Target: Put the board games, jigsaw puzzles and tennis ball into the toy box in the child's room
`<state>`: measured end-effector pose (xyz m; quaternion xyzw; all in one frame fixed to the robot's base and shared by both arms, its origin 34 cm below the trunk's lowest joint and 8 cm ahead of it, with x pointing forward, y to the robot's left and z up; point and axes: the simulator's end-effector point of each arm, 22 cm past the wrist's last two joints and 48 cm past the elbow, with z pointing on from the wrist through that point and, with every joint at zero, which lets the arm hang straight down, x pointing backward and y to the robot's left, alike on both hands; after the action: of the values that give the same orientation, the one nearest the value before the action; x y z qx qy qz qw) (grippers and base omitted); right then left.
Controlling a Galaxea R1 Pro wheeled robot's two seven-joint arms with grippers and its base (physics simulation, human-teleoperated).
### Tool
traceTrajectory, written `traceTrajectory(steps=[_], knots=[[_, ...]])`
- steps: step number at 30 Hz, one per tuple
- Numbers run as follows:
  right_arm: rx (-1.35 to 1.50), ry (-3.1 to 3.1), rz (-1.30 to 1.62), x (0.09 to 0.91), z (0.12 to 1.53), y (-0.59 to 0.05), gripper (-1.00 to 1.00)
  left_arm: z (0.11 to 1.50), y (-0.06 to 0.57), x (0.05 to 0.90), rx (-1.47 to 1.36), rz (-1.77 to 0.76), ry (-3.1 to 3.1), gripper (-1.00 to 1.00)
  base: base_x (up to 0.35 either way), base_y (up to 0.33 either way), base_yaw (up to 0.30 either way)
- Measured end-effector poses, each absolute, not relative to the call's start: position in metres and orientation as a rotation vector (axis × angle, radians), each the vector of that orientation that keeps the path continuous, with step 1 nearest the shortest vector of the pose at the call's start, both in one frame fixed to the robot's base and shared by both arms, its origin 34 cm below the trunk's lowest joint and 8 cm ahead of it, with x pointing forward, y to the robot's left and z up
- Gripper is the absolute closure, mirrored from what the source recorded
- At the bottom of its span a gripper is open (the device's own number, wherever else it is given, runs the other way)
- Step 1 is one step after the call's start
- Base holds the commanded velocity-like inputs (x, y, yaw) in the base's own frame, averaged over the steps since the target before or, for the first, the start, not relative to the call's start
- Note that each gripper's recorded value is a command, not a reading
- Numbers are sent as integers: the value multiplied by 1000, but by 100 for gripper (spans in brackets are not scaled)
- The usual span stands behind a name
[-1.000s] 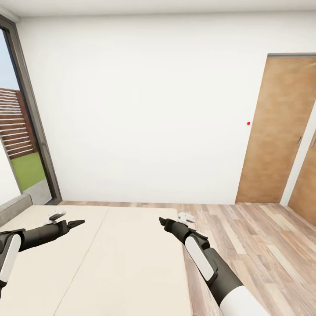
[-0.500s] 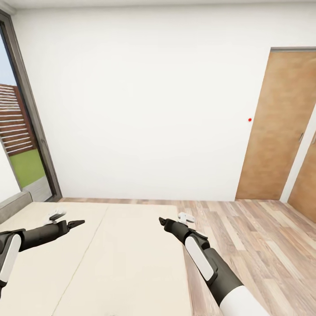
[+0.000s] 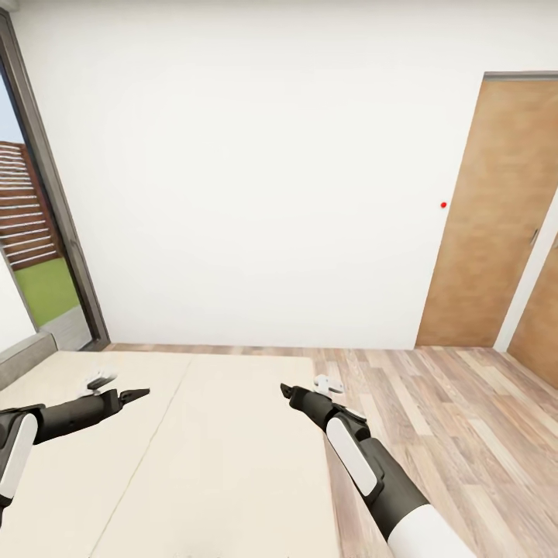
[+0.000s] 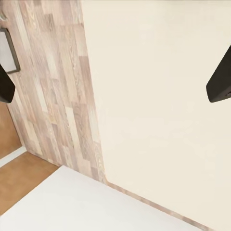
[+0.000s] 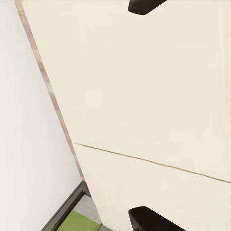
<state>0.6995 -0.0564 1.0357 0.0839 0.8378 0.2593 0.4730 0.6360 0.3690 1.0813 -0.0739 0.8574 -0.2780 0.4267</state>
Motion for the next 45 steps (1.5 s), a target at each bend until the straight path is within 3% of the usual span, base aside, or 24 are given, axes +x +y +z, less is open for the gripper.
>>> traceTrajectory(steps=[24, 45], knots=[[205, 2055, 633, 700, 1032, -56, -100, 1076, 370, 636, -190, -692, 2154, -100, 0, 78, 0], [205, 2053, 633, 700, 1032, -56, -100, 1076, 370, 636, -189, -691, 2153, -100, 0, 226, 0]])
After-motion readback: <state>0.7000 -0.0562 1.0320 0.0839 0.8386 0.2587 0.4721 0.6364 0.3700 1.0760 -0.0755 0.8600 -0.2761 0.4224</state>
